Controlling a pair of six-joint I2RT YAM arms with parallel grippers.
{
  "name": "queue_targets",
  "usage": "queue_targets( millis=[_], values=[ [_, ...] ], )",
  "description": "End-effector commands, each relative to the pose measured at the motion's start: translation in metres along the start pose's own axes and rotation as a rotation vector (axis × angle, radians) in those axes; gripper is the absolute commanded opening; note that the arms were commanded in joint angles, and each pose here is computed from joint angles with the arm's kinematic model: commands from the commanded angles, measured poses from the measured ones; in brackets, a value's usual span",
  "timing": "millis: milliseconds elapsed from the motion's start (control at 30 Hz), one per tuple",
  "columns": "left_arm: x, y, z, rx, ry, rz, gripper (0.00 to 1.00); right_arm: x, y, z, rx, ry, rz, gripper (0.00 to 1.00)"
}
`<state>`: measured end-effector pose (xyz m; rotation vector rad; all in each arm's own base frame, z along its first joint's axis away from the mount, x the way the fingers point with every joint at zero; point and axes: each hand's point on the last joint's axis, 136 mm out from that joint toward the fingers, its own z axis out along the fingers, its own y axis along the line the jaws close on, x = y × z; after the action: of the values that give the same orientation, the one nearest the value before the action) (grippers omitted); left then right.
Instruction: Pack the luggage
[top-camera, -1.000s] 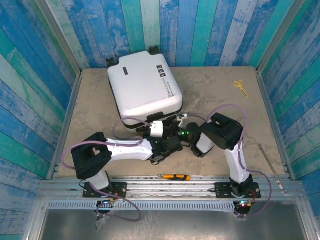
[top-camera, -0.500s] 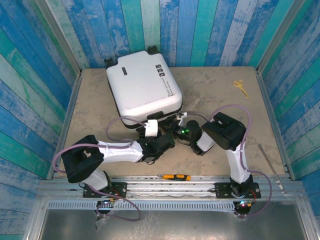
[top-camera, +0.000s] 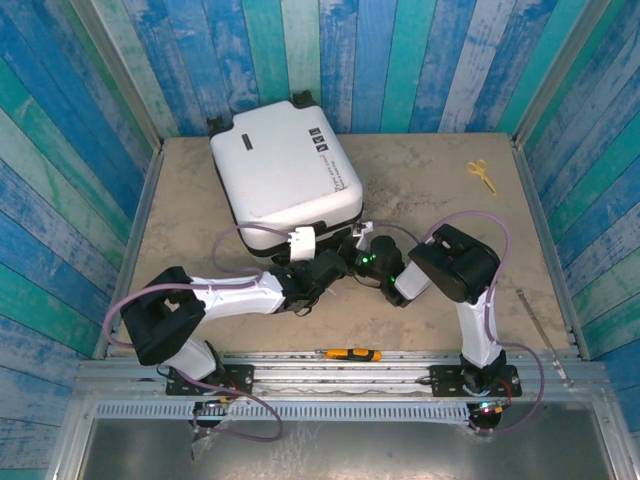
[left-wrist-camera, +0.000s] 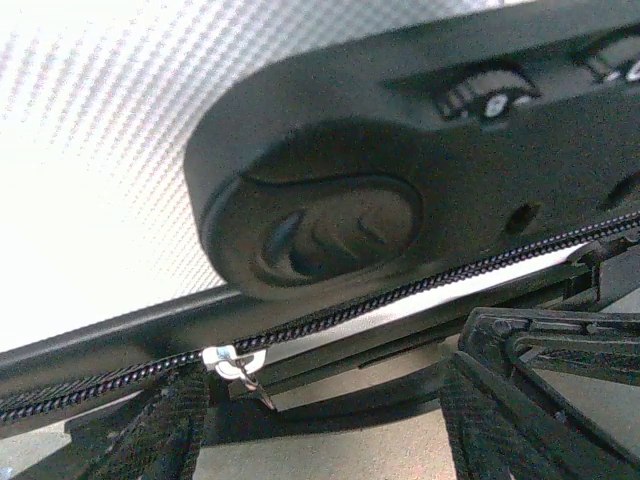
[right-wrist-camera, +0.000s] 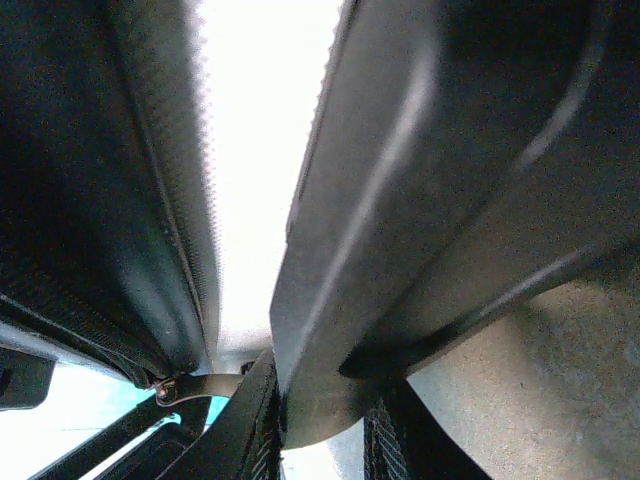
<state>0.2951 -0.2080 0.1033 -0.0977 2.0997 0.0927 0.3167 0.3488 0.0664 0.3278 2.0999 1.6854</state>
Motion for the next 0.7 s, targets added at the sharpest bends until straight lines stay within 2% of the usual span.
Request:
queue_targets(
  millis=[0, 467, 667],
  values=[
    [-0.011, 0.001, 0.001, -0.011, -0.011, 0.008, 0.64, 0.011, -0.001, 0.002, 0.014, 0.065, -0.188, 0.01],
    [-0.011, 0.002, 0.016, -0.046, -0.018, 0.013, 0.59, 0.008, 0.011, 0.004, -0.003, 0.065, -0.193, 0.01],
    [-0.008, 0.011, 0.019, -0.087, -0.044, -0.018, 0.52, 0.009, 0.009, 0.003, 0.002, 0.068, -0.192, 0.01]
  ],
)
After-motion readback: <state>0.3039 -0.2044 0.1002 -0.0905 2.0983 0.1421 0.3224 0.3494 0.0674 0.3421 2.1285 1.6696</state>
